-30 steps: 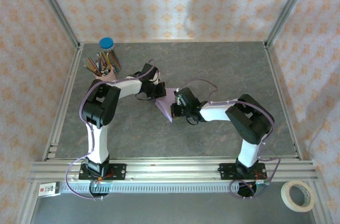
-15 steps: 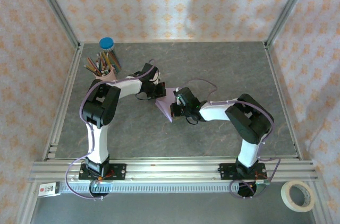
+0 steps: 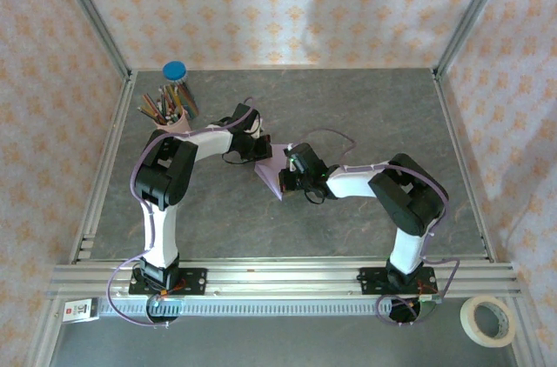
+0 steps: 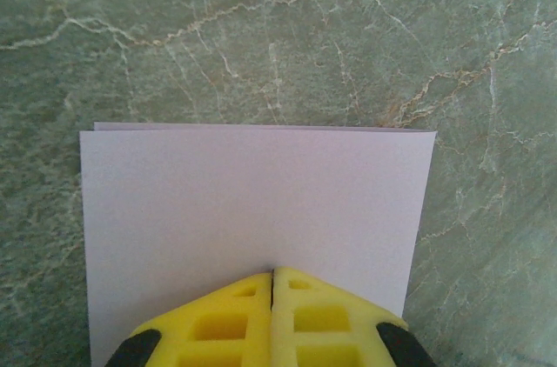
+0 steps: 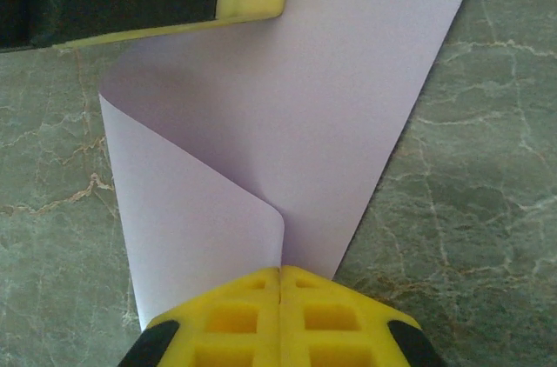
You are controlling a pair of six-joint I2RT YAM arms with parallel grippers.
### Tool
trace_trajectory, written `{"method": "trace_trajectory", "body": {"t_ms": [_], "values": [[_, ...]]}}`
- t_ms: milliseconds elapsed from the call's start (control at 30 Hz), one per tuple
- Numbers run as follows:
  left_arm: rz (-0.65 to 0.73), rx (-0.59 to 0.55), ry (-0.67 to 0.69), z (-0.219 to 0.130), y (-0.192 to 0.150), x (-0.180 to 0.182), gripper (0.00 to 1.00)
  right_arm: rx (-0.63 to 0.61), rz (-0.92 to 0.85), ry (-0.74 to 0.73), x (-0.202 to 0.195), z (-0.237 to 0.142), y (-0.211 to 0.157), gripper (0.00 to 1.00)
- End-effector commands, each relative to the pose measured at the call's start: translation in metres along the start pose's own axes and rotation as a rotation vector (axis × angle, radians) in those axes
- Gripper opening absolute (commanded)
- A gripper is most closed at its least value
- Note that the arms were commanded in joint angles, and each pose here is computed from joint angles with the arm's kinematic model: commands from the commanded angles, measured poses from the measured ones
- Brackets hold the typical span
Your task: Fold a paper plane with a square sheet of paper (pick it up from the middle)
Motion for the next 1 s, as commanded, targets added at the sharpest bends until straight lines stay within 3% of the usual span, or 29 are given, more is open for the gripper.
{"method": "trace_trajectory", "body": {"t_ms": [0, 400, 600, 800, 967], "values": [[-0.036, 0.062, 0.183, 0.024, -0.017, 0.039, 0.04, -0.047, -0.019, -0.012, -0.001, -0.004, 0.012, 0.00], [-0.021, 0.056, 0.150, 0.017, -0.013, 0.028, 0.04, 0.051, 0.010, -0.049, -0.010, 0.011, -0.007, 0.00], [0.006, -0.073, 0.056, -0.026, 0.014, -0.015, 0.10, 0.090, 0.016, -0.075, -0.014, 0.010, -0.017, 0.00], [-0.037, -0.180, -0.011, -0.063, 0.024, -0.024, 0.15, 0.087, 0.012, -0.071, -0.013, 0.008, -0.014, 0.00], [-0.090, -0.137, -0.134, -0.069, 0.003, -0.025, 0.15, 0.102, 0.011, -0.062, -0.012, 0.011, -0.015, 0.00]]}}
Point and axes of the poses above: each hand's point on the last joint's axis, 136 mm out from that joint toward the fingers, its own z axis out along the fingers, its own x axis along the line the jaws close on, y = z × x, the point moved 7 cm from there along -z, back along the fingers, and after that the axes turned 12 degrees about -z, right-handed, at the moved point
